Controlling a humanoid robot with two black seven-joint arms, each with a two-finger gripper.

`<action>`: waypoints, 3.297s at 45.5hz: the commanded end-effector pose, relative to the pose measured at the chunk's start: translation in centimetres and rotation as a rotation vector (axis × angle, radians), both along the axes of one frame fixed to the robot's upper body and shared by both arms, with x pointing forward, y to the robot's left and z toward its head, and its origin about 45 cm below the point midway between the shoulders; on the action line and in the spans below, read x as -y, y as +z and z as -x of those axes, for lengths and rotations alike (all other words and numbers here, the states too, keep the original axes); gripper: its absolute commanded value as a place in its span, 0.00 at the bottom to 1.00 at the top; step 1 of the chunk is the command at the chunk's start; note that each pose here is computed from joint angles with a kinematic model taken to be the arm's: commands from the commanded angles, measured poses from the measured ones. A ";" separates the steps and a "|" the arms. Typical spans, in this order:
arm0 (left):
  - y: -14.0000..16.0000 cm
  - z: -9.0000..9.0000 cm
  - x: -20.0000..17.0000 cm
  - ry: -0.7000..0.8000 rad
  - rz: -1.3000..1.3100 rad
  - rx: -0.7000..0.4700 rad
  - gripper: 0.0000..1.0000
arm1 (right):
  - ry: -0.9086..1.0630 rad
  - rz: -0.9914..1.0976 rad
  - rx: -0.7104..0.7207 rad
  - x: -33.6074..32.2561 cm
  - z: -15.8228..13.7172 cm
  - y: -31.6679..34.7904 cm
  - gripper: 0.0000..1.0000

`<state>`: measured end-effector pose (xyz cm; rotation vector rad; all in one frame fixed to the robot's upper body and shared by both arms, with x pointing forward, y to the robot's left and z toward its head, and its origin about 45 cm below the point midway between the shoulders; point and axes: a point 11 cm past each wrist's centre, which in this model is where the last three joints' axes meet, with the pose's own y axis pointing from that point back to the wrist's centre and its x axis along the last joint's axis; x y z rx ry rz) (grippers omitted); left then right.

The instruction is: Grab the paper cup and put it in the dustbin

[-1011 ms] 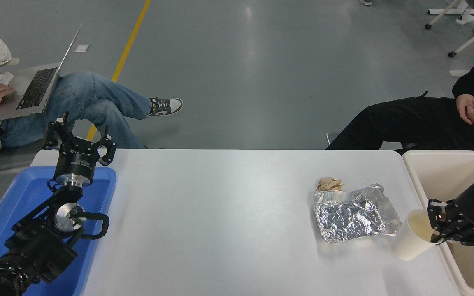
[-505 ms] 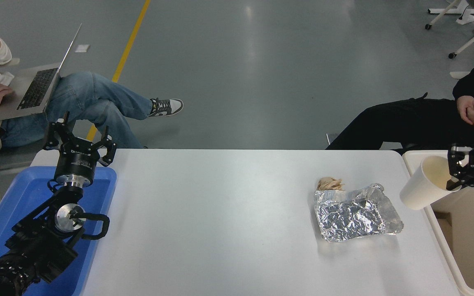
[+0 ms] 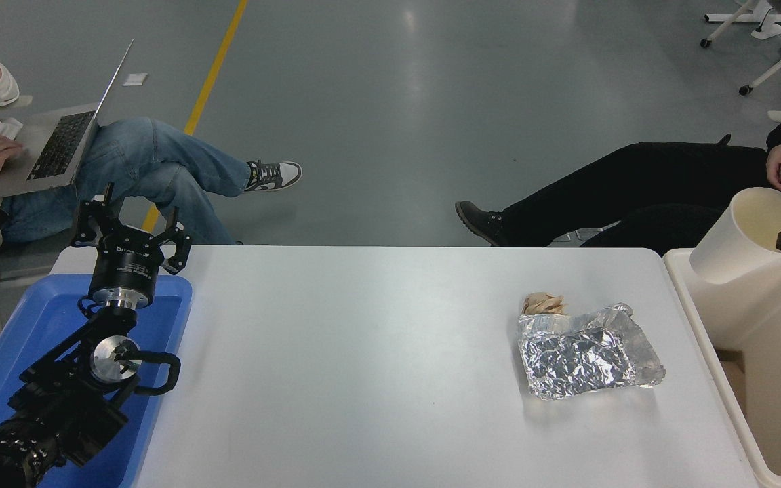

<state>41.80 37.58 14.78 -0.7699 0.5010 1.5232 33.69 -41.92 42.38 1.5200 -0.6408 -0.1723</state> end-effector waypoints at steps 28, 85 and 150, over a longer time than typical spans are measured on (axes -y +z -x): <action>0.0 0.0 0.0 0.001 0.001 0.000 0.99 | -0.391 0.126 0.110 15.2 1.1 -14.4 0.00; 0.0 0.0 0.0 0.001 0.001 0.001 0.99 | -0.458 0.489 0.320 18.7 2.9 -29.9 0.00; 0.0 0.0 0.0 0.000 0.000 0.000 0.99 | -0.231 0.164 0.108 7.7 -0.5 -14.8 1.00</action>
